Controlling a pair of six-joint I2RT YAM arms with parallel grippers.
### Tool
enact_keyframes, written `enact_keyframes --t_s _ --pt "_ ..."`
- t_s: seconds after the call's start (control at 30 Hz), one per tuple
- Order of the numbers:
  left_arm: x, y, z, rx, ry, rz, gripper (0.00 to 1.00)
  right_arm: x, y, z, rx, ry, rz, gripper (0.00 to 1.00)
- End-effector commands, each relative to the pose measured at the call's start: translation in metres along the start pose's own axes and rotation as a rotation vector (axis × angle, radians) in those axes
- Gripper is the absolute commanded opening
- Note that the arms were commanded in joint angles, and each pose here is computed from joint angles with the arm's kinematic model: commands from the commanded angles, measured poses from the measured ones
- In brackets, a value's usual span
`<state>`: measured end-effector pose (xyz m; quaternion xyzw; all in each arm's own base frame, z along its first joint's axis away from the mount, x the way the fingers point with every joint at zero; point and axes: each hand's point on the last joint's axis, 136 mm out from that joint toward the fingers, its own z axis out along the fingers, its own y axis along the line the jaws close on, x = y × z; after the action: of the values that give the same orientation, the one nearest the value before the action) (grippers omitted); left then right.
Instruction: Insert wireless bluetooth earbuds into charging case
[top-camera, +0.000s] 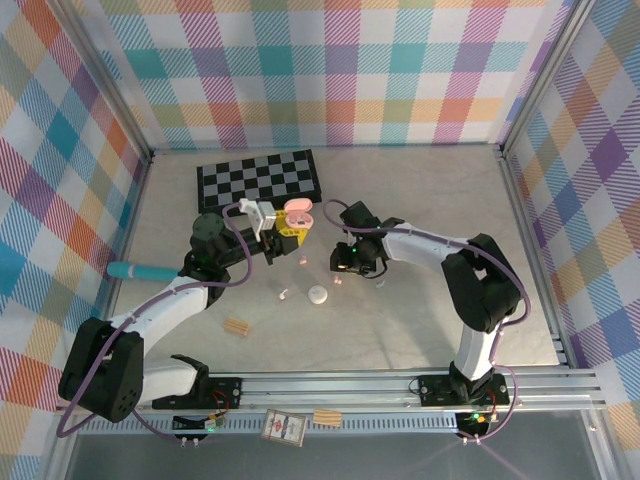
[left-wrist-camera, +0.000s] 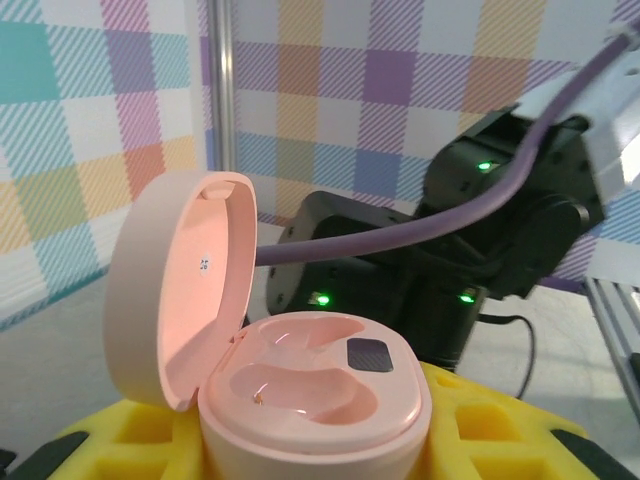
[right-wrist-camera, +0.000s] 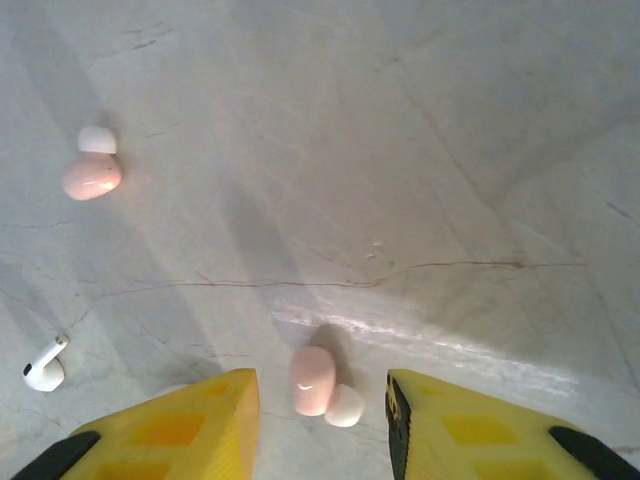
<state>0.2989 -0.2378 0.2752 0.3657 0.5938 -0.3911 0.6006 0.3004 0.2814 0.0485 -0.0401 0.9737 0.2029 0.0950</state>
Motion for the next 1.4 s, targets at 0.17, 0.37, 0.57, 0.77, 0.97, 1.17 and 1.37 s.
enact_keyframes --t_s 0.17,0.37,0.57,0.77,0.97,1.17,1.37 --pt "-0.011 0.046 -0.022 -0.174 -0.072 0.005 0.34 0.004 -0.001 0.005 0.12 0.008 -0.099 0.38" --pt "-0.015 0.061 -0.033 -0.212 -0.101 -0.011 0.34 0.006 0.004 0.015 0.124 0.038 -0.098 0.35" --pt "-0.015 0.06 -0.034 -0.208 -0.097 -0.009 0.34 0.009 0.004 0.023 0.121 0.068 -0.083 0.32" --pt "-0.016 0.059 -0.034 -0.201 -0.095 -0.008 0.34 0.012 0.004 0.026 0.124 0.089 -0.076 0.28" --pt "-0.016 0.059 -0.033 -0.198 -0.094 -0.008 0.34 0.016 0.001 0.025 0.138 0.111 -0.062 0.23" --pt "-0.018 0.058 -0.033 -0.193 -0.096 -0.005 0.34 0.018 0.002 0.023 0.134 0.115 -0.056 0.27" --pt "-0.016 0.058 -0.034 -0.199 -0.094 -0.006 0.34 0.025 0.002 0.02 0.147 0.131 -0.036 0.27"
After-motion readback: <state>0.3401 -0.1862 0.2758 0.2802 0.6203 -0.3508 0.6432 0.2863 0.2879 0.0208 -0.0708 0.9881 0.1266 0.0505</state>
